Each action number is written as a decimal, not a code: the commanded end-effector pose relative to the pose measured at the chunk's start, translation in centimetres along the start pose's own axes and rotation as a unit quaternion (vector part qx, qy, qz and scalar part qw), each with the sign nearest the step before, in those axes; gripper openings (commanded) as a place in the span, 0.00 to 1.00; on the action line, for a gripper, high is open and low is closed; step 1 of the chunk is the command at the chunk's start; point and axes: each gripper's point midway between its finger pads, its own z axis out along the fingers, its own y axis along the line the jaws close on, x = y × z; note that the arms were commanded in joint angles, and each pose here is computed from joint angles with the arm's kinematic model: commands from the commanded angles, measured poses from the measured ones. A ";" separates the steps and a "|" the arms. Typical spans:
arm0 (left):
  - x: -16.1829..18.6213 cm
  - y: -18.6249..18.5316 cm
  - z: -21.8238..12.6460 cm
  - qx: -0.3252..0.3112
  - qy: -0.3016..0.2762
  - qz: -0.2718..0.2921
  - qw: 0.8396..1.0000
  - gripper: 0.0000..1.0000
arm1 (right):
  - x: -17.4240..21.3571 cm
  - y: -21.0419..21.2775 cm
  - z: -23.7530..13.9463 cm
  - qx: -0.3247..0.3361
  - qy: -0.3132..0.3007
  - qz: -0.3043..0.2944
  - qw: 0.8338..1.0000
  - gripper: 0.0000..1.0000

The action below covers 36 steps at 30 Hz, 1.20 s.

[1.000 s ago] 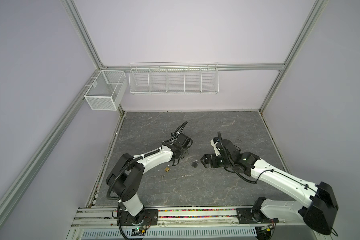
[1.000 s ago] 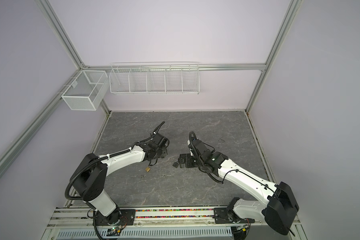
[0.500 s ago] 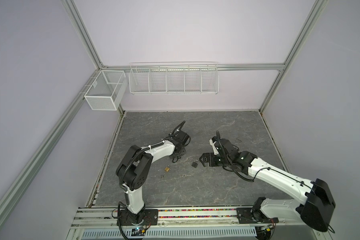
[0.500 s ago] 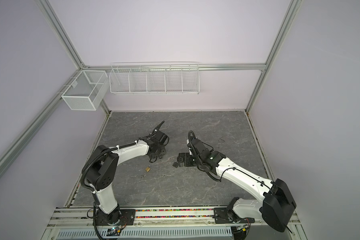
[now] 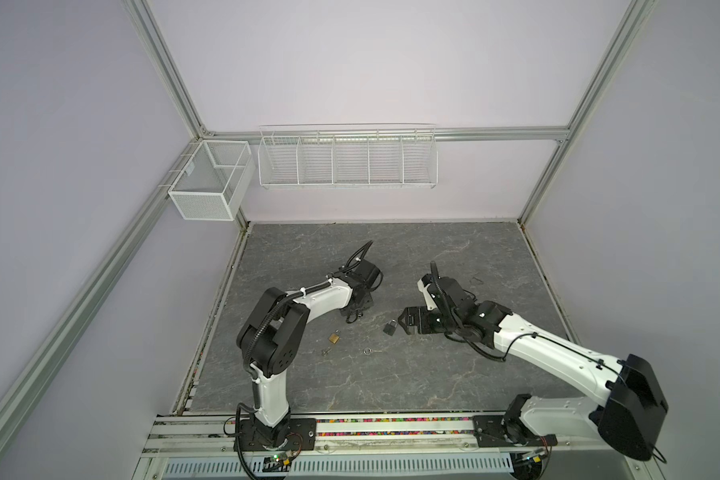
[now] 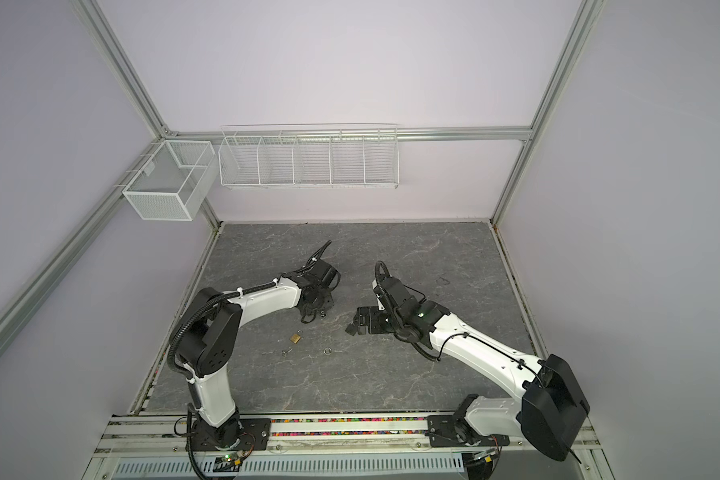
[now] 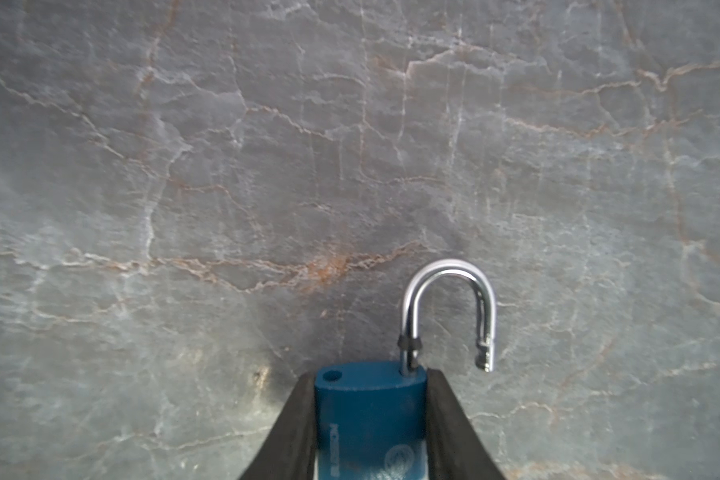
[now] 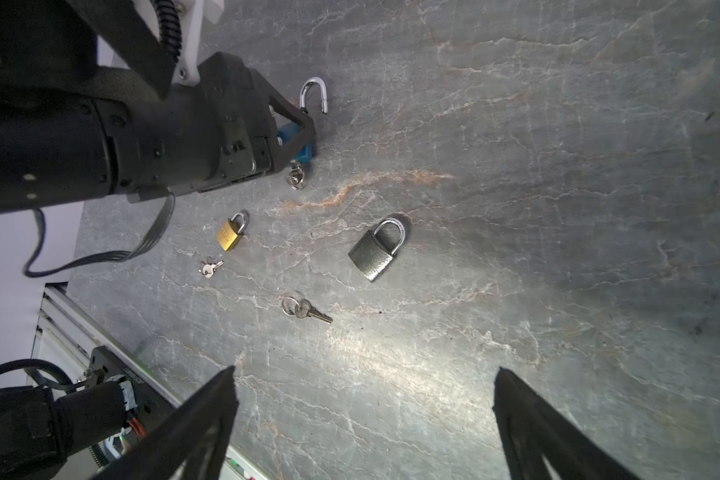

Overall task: Unlock with the key
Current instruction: 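Set the open blue padlock down with the left gripper while the right gripper moves away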

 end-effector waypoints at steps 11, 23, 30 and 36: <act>-0.2 -0.2 -1.0 0.022 -0.007 -0.031 0.999 0.43 | 0.3 0.1 -1.5 0.021 0.015 -0.023 0.999 0.97; -2.0 -0.5 -7.2 0.102 -0.048 -0.051 0.992 0.50 | 1.1 1.6 -3.4 0.071 0.034 -0.029 0.996 0.96; -2.6 3.6 -12.2 0.149 -0.110 -0.065 0.981 0.50 | 3.6 3.7 -1.1 0.121 0.060 0.029 0.990 0.88; -2.2 8.0 -14.6 0.151 -0.146 -0.064 0.976 0.50 | 6.0 6.8 2.5 0.144 0.062 0.073 0.985 0.78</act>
